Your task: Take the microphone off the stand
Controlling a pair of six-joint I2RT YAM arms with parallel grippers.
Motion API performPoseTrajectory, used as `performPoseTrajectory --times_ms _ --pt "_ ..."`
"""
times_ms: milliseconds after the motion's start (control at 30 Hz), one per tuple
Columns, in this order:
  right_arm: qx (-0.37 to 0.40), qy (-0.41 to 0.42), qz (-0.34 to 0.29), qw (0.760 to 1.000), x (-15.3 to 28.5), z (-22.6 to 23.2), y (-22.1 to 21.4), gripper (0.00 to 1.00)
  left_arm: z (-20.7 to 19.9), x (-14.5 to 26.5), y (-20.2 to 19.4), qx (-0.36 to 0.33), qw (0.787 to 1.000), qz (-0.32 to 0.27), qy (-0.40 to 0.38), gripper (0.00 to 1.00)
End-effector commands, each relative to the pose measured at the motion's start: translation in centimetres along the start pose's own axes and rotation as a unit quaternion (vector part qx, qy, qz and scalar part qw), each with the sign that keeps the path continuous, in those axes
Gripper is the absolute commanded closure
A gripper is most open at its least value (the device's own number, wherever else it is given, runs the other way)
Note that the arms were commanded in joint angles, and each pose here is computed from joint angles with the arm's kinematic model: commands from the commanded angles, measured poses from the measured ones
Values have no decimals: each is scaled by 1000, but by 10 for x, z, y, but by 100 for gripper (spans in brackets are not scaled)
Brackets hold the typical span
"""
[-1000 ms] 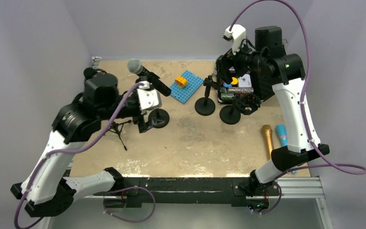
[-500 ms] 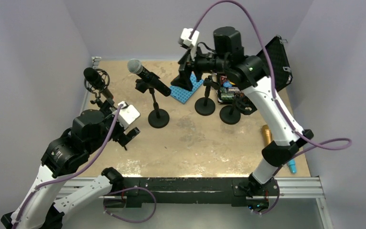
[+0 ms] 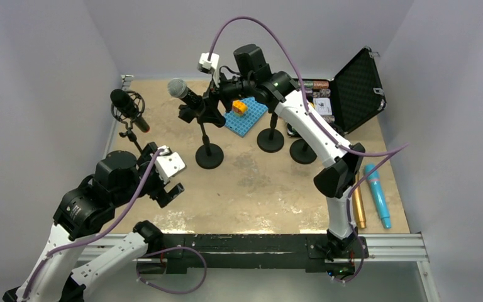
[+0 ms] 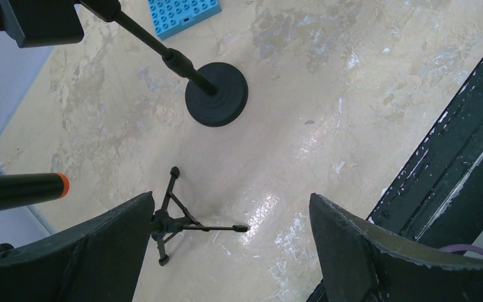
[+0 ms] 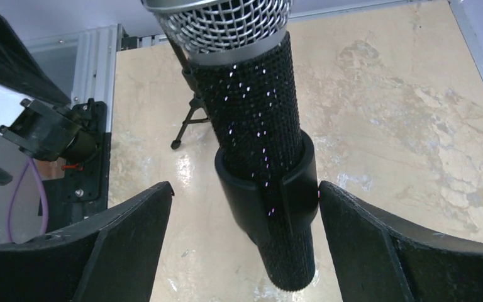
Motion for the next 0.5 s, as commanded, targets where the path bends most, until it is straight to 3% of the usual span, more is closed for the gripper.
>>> performPoseTrajectory --times_ms 0,167,267,367,467 --pt "34 16 -38 999 1 9 23 13 3 -6 6 13 1000 -12 -2 4" --pt "34 21 -31 999 -9 3 18 23 2 -19 5 10 1000 -17 -8 4" --pt "38 32 -31 998 -8 6 19 44 1 -24 6 8 1000 -21 -18 4" --pt "47 40 -26 998 -1 12 18 77 0 -29 9 8 999 -29 -32 4" --pt "60 40 -13 997 12 20 15 93 -3 -37 14 19 998 -45 -50 3"
Point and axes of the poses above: each gripper's point midway between its finger pads, its own x axis back along the fingers, its own z axis along the line the jaws close on, y = z × x, the point moved 7 cm from there along x, back along the fingers, and after that the axes turned 11 degrees about -x, right-handed, at the moved point
